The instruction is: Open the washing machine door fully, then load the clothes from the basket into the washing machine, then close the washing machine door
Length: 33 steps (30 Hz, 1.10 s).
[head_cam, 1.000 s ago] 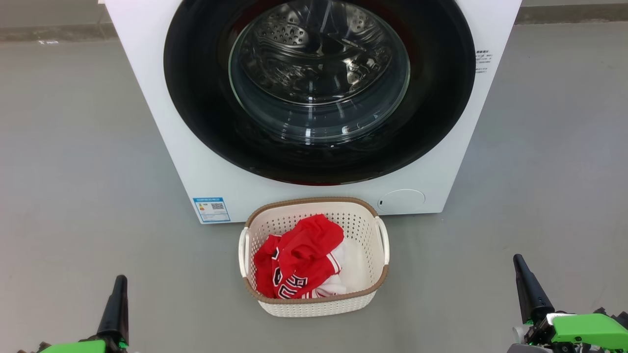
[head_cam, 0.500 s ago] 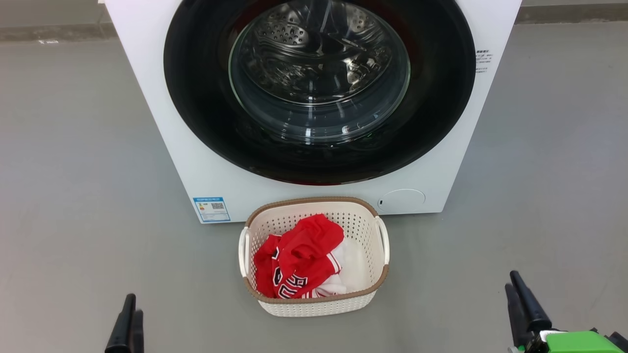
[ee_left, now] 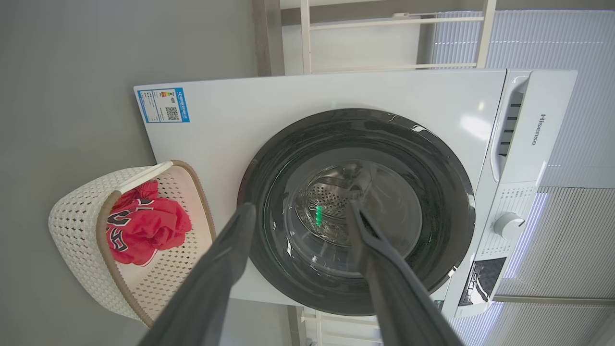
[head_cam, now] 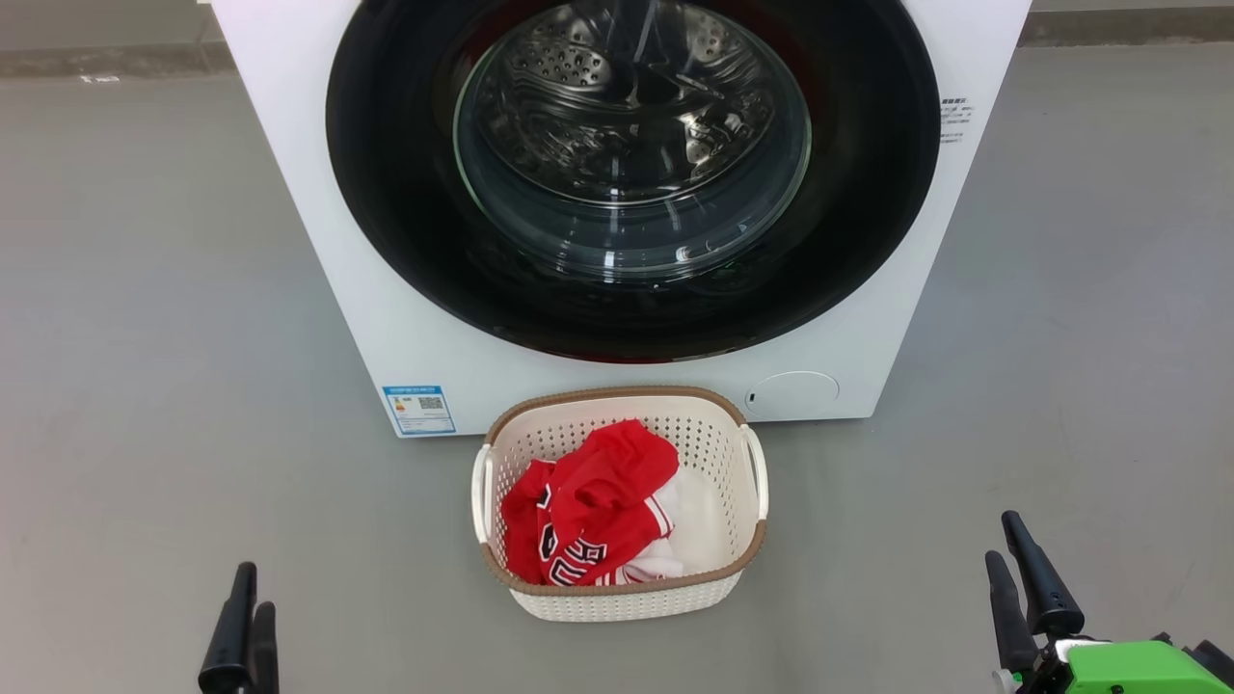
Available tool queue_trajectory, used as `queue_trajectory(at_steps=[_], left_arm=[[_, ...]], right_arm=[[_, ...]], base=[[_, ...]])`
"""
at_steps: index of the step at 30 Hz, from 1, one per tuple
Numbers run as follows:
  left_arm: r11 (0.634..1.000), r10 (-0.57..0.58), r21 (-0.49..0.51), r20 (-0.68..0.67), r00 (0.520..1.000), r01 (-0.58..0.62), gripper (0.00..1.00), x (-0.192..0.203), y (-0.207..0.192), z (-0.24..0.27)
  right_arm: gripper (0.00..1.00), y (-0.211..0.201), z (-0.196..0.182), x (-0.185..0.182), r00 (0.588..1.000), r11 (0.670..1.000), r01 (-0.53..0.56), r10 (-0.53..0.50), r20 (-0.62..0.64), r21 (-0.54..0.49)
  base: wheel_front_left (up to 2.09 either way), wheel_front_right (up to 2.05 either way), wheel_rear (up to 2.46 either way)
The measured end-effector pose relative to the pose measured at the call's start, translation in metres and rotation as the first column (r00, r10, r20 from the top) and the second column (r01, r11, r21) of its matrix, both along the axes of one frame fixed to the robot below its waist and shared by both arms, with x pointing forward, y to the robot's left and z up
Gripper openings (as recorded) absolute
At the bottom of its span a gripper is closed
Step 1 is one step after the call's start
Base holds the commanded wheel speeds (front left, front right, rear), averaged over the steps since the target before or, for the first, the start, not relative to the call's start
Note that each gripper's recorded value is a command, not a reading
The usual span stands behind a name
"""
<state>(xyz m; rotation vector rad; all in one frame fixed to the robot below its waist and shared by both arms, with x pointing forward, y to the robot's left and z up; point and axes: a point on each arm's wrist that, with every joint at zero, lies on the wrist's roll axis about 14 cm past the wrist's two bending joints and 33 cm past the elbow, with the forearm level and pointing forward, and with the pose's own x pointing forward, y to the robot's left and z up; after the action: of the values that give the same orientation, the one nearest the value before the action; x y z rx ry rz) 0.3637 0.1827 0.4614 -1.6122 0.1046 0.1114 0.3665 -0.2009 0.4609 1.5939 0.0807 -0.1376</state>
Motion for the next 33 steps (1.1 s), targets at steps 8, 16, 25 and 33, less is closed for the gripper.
queue_trajectory(at_steps=[8,16,25,33], left_arm=[[0.999,0.013,0.033,0.02,1.0,-0.014,1.0,0.001,0.002,0.007],[0.997,0.019,0.076,0.036,0.999,-0.021,1.0,0.002,0.004,0.012],[0.989,0.011,0.148,0.061,0.998,-0.02,1.0,0.005,0.005,0.02],[0.973,-0.005,0.231,0.082,0.997,-0.014,1.0,0.006,0.002,0.028]], right_arm=[[1.0,0.004,0.009,0.004,1.0,1.0,-0.01,0.01,0.03,-0.004],[1.0,0.012,0.019,0.01,0.998,0.999,-0.027,0.029,0.059,-0.024],[1.0,0.02,0.031,0.015,0.994,0.994,-0.057,0.066,0.088,-0.096],[1.0,0.028,0.042,0.021,0.988,0.98,-0.079,0.101,0.118,-0.181]], base=[[0.0,0.0,0.0],[0.0,0.0,0.0],[0.0,0.0,0.0],[0.0,0.0,0.0]])
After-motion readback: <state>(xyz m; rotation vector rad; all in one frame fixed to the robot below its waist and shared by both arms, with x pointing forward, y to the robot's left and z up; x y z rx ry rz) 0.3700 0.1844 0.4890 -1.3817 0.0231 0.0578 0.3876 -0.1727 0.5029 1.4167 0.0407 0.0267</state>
